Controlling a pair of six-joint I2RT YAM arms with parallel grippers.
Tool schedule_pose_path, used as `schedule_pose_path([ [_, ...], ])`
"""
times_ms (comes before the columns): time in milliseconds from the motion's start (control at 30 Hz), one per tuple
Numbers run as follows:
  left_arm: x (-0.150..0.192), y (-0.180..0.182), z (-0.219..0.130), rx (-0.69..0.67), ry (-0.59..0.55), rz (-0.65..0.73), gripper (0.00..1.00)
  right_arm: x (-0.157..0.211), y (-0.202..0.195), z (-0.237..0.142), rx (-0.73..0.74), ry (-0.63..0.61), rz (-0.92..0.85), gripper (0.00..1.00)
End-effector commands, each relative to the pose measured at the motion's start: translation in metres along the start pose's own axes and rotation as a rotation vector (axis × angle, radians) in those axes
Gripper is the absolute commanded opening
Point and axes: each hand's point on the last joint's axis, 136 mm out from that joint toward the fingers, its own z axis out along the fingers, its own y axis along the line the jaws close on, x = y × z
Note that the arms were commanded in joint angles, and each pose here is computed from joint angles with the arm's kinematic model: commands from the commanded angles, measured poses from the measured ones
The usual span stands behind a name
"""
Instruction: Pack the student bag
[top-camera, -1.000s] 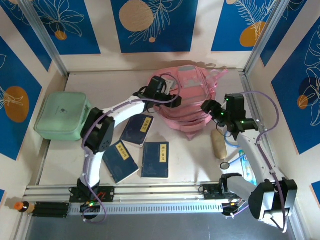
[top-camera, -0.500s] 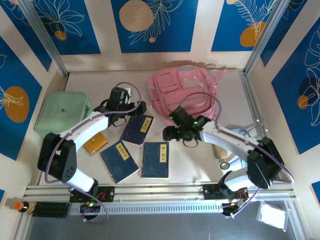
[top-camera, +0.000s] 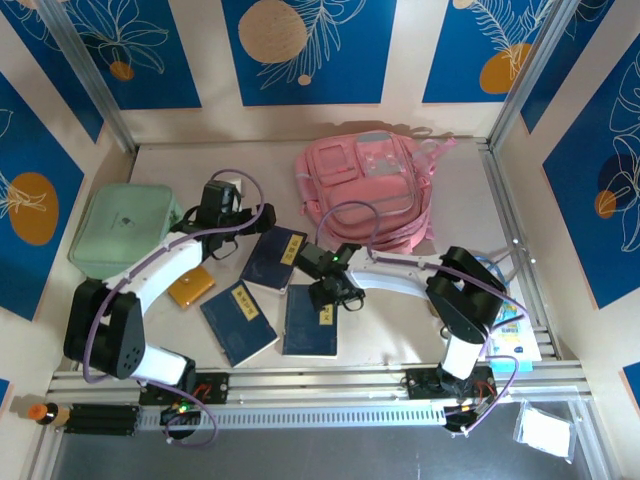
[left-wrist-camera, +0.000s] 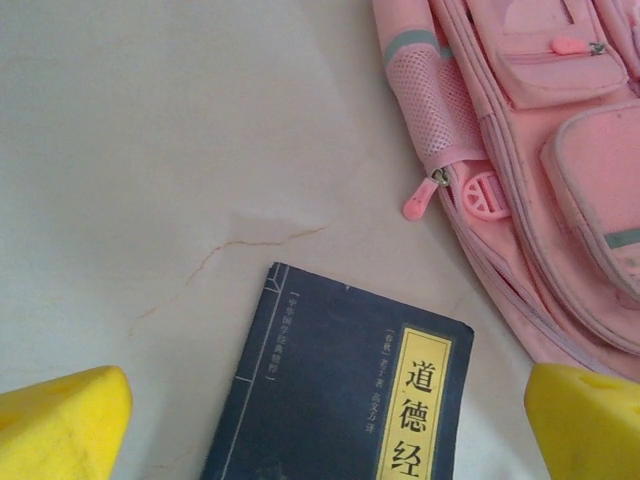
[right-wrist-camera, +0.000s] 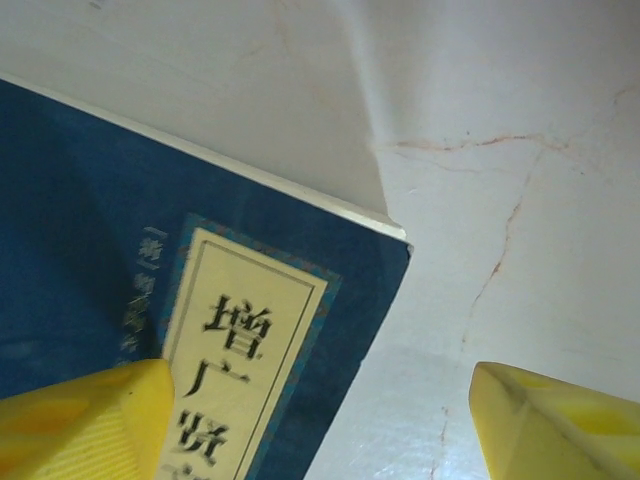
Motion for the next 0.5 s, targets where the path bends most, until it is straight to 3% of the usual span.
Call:
schedule_pose_path([
  [0,-0.005,-0.002,0.006,0.036,0.005,-0.048,1.00,-0.005,-0.015,0.001,0.087,-0.017,-0.005,0.78],
  [267,-0.002,-0.011,0.011,0.138,0.073,-0.135,1.00,-0.032,-0.055,0.024,0.131,-0.041,0.166,0.75],
  [467,0.044,-0.034,0.007,0.267,0.235,-0.214,1.00,-0.059,-0.035,-0.002,-0.037,-0.128,0.165,0.74],
])
